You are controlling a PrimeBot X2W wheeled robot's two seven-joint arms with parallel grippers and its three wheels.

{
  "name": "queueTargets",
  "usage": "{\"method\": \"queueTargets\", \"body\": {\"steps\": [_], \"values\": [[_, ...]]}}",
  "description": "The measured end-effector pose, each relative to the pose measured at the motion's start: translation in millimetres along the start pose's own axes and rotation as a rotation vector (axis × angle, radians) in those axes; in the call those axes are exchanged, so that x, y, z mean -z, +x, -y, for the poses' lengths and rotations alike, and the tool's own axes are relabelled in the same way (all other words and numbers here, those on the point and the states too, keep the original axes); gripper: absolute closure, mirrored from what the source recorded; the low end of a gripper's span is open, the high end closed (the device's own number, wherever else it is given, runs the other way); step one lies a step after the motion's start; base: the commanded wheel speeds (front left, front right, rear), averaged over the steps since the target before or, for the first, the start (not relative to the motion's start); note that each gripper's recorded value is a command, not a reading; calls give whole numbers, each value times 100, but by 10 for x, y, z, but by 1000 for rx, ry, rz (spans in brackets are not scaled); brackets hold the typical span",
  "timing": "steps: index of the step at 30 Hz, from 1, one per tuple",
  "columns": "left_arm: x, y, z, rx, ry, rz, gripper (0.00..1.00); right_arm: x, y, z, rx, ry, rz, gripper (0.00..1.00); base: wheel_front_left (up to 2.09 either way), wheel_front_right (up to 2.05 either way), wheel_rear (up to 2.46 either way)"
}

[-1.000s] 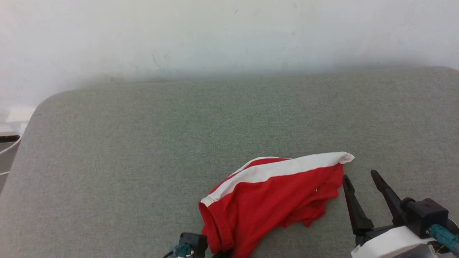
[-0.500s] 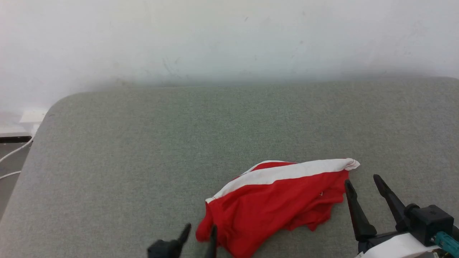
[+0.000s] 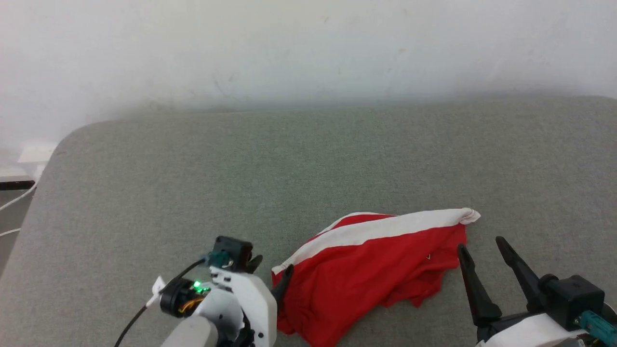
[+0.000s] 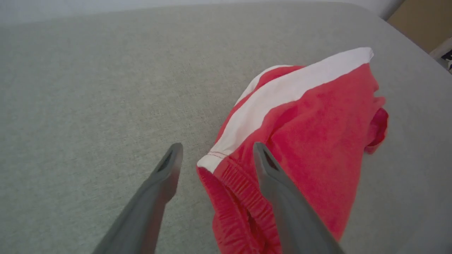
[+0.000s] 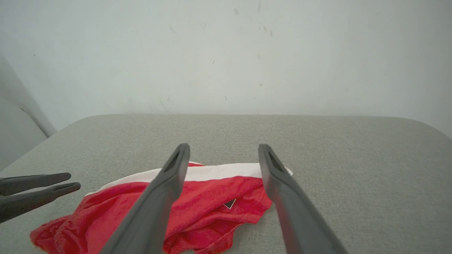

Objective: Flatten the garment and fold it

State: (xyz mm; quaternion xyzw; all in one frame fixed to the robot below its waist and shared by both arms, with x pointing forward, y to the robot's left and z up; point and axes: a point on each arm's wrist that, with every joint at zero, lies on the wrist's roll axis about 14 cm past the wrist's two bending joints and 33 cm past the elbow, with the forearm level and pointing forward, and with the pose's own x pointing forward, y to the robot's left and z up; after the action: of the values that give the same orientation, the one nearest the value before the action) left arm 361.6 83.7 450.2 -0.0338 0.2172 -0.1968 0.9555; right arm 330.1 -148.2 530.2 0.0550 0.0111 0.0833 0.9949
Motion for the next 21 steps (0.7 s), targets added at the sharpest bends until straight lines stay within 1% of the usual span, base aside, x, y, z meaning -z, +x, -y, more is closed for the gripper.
{"method": "queueTargets", "body": {"steps": [3,7,11,13,18,19,21], "values": [[129,127,10,37,27,-117,0,28,3,35,12,1,-12,0,0,0,0],[225,276,-95,36,64,-220,0,68,15,78,26,4,-26,0,0,0,0],[460,356,-185,36,95,-362,0,126,18,109,38,8,-45,0,0,0,0],[535,387,-202,41,107,-406,0,145,23,119,42,10,-51,0,0,0,0],[622,460,-154,82,186,-511,0,182,37,169,57,11,-64,0,0,0,0],[643,463,-136,90,206,-534,13,190,36,175,59,12,-66,0,0,0,0],[665,465,-91,110,255,-563,100,207,35,189,63,14,-72,0,0,0,0]]}}
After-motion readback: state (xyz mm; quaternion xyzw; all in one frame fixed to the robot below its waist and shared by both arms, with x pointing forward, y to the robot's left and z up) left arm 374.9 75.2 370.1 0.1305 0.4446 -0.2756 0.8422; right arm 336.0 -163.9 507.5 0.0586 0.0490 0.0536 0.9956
